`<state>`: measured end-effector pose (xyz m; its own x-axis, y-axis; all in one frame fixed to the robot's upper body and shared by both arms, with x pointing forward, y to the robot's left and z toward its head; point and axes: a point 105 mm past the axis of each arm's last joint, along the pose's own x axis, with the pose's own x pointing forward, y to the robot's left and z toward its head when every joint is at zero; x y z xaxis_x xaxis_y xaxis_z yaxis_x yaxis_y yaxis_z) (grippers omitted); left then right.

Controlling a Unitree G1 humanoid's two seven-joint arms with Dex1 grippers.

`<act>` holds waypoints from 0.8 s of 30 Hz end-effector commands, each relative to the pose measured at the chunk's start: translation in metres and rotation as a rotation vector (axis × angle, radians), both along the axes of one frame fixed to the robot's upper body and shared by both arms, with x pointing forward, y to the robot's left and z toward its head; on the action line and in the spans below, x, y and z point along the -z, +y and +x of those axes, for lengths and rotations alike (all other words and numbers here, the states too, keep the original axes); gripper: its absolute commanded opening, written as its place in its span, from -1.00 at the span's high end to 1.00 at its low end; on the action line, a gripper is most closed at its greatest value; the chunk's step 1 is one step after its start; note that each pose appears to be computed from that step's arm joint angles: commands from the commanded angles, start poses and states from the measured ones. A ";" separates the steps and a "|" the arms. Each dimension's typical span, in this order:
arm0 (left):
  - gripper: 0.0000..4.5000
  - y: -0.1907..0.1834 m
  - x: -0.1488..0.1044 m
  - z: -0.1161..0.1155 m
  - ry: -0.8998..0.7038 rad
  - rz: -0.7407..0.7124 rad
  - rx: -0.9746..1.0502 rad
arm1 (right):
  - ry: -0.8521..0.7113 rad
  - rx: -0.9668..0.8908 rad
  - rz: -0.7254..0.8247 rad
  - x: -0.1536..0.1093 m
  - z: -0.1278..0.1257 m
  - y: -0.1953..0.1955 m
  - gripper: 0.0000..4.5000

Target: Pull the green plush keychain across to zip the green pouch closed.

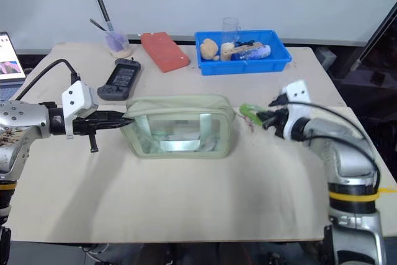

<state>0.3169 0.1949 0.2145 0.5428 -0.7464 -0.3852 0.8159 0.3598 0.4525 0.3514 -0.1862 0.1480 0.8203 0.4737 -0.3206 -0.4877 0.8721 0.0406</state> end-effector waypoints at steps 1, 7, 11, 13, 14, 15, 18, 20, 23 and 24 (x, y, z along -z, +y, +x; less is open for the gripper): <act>1.00 0.004 -0.002 0.003 -0.013 0.026 -0.017 | 0.014 -0.014 0.016 0.016 -0.004 0.019 0.98; 1.00 0.001 -0.006 0.004 -0.043 0.008 -0.018 | -0.027 -0.092 0.076 0.007 -0.001 0.047 0.98; 0.49 0.006 -0.015 0.003 -0.047 -0.031 -0.031 | -0.097 -0.143 0.046 -0.022 0.003 0.029 0.34; 0.10 0.010 -0.019 0.002 -0.041 -0.050 -0.044 | -0.114 -0.178 -0.009 -0.034 0.001 0.014 0.04; -0.11 0.012 -0.021 0.000 -0.027 -0.073 -0.048 | -0.117 -0.208 -0.048 -0.040 -0.002 0.006 -0.12; -0.33 0.014 -0.023 -0.002 -0.015 -0.095 -0.052 | -0.115 -0.235 -0.082 -0.043 -0.005 0.001 -0.27; -0.93 0.022 -0.031 -0.008 0.025 -0.151 -0.074 | -0.099 -0.310 -0.206 -0.048 -0.016 -0.018 -0.73; -1.00 0.039 -0.039 -0.013 0.050 -0.198 -0.130 | -0.111 -0.362 -0.272 -0.063 -0.023 -0.029 -0.99; -1.00 0.068 -0.050 -0.020 0.051 -0.232 -0.235 | -0.185 -0.423 -0.273 -0.103 -0.032 -0.032 -0.99; -1.00 0.076 -0.052 -0.022 0.050 -0.227 -0.268 | -0.214 -0.449 -0.230 -0.120 -0.037 -0.028 -0.99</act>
